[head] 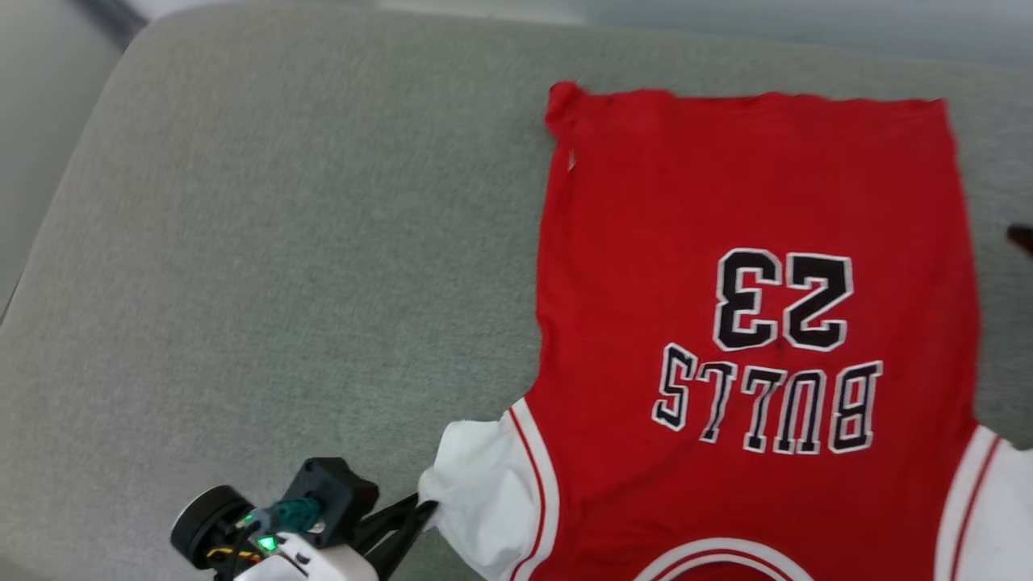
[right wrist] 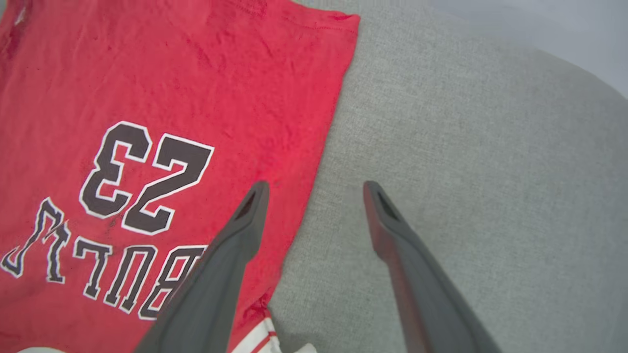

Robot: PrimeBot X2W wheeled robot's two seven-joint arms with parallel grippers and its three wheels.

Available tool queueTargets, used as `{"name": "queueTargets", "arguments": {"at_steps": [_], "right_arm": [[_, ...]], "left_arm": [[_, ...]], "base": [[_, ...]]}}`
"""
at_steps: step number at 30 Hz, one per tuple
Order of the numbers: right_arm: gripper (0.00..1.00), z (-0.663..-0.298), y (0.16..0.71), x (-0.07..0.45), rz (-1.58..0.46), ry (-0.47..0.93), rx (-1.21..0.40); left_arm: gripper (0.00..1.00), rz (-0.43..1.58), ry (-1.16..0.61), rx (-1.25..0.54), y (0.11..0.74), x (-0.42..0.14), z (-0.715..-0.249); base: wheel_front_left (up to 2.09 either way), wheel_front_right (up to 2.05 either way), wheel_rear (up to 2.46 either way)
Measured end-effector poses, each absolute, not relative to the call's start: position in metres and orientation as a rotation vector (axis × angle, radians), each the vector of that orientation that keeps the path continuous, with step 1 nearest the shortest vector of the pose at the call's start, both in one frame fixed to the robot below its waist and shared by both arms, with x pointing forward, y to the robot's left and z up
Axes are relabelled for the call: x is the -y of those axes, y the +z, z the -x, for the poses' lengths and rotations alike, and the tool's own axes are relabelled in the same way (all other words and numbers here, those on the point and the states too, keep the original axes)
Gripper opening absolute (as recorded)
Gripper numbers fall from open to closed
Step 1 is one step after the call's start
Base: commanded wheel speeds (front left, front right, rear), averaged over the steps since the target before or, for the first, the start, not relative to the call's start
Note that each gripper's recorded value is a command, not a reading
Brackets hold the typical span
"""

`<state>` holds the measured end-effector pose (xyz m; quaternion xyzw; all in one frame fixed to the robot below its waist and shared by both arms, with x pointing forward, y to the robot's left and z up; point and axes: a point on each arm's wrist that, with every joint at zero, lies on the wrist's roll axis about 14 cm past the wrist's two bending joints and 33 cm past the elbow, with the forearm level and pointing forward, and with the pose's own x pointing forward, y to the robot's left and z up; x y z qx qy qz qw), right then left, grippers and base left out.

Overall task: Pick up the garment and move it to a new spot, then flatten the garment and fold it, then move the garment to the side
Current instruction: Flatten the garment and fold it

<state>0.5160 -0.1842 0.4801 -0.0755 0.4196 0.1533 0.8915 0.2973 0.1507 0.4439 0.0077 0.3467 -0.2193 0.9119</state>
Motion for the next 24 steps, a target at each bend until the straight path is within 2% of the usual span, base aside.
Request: {"name": "queueTargets", "arguments": {"at_steps": [5, 10, 17, 24], "right_arm": [[1.00, -0.574, 0.460, 0.171, 0.175, 0.278, -0.957], [1.00, -0.607, 0.436, 0.162, 0.166, 0.241, -1.024], [1.00, -0.637, 0.405, 0.158, 0.167, 0.187, -1.101], [1.00, -0.639, 0.366, 0.143, 0.161, 0.198, -1.179]], "left_arm": [[0.00, -0.005, -0.434, -0.737, 0.437, -0.151, -0.304], [0.00, -0.001, -0.409, -0.772, 0.430, -0.156, -0.302], [0.00, 0.005, -0.370, -0.776, 0.426, -0.162, -0.313], [0.00, 0.011, -0.342, -0.793, 0.419, -0.167, -0.317]], "base": [[0.00, 0.00, 0.00], [0.00, 0.00, 0.00], [0.00, 0.00, 0.00], [0.00, 0.00, 0.00]]}}
